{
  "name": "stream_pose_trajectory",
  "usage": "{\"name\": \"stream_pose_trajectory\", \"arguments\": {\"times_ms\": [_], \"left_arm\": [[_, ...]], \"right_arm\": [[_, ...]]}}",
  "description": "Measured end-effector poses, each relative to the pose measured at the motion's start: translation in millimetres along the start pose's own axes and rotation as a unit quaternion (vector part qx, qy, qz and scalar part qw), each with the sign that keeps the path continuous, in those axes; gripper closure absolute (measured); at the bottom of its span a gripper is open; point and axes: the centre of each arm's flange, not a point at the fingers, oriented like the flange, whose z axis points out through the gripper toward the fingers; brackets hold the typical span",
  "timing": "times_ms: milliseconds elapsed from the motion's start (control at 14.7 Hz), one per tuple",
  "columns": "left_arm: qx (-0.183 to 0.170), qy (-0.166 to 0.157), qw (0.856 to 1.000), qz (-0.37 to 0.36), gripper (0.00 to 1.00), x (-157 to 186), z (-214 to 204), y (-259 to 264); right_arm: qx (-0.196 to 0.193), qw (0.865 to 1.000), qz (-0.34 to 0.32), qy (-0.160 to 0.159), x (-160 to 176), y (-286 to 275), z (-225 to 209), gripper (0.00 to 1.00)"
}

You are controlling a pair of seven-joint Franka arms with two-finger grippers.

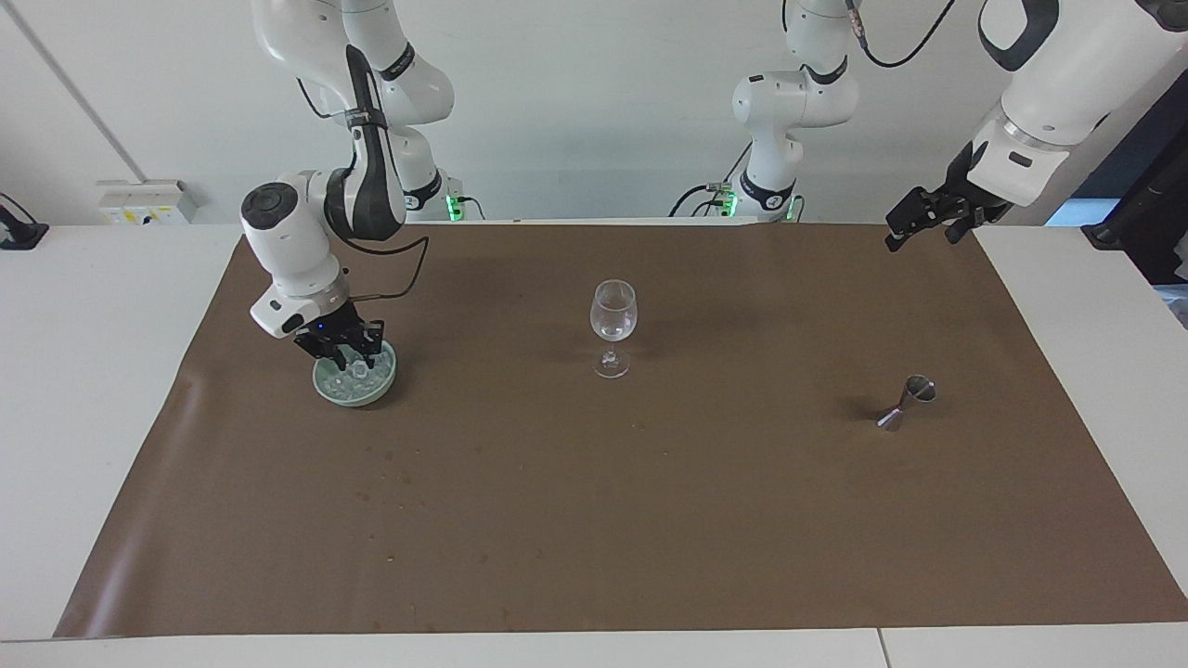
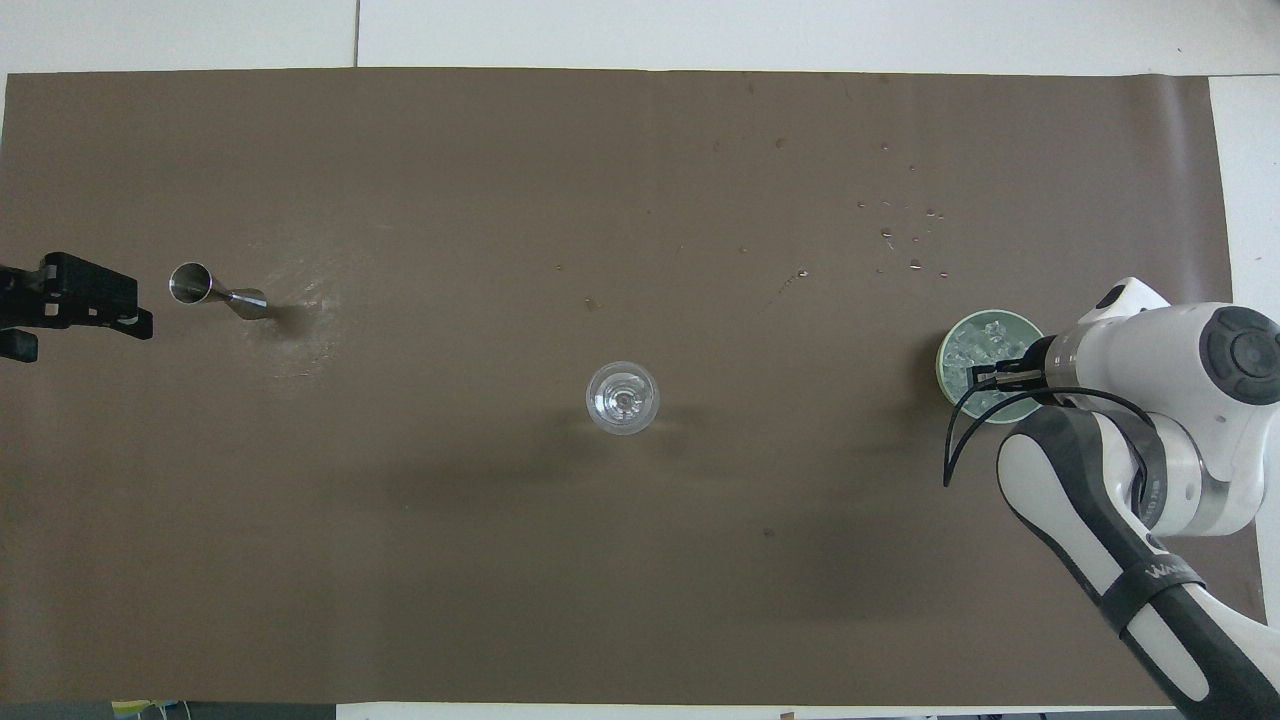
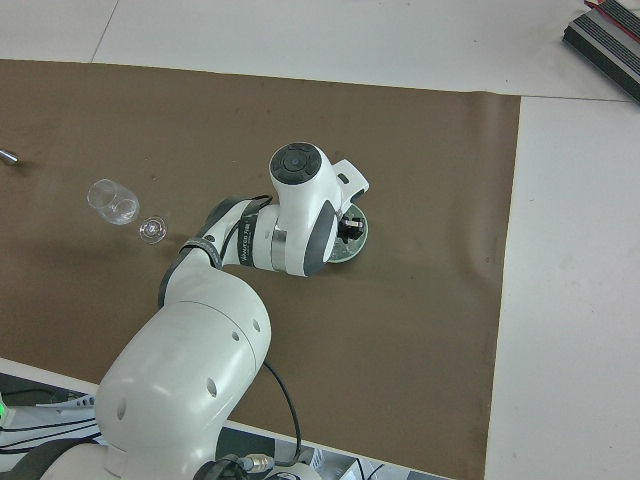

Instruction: Pour wine and add ice with both arms

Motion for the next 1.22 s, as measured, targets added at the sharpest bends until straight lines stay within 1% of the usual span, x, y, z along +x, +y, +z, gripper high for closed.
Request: {"name": "stream_pose_trajectory", "arguments": {"times_ms": [136, 271, 407, 1086, 1222], "left_arm": [[0.0, 0.002, 1.0, 0.004, 0.0, -0.1, -1.7, 0.0], [0.012, 0.004, 1.0, 0.019, 0.0, 0.3, -2.4, -2.7], [0.019, 0.006, 0.999, 0.027, 0.0, 0.4, -3.5, -4.3], [0.02, 0.007, 0.999, 0.031, 0.0, 0.2, -3.9, -2.1], [0.02, 0.007, 0.999, 0.031, 0.0, 0.4, -3.0, -2.1]], "right_arm": [[0.0, 1.0, 0.0, -0.001, -0.4, 0.0, 0.5, 0.52], [0.0, 1.0, 0.0, -0.001, -0.7, 0.0, 0.8, 0.54], [0.0, 1.0, 0.0, -0.001, -0.9, 0.0, 1.1, 0.54], [0.0, 1.0, 0.0, -0.001, -0.9, 0.0, 1.1, 0.55], [0.0, 1.0, 0.0, -0.001, -1.0, 0.0, 1.1, 0.59]]}}
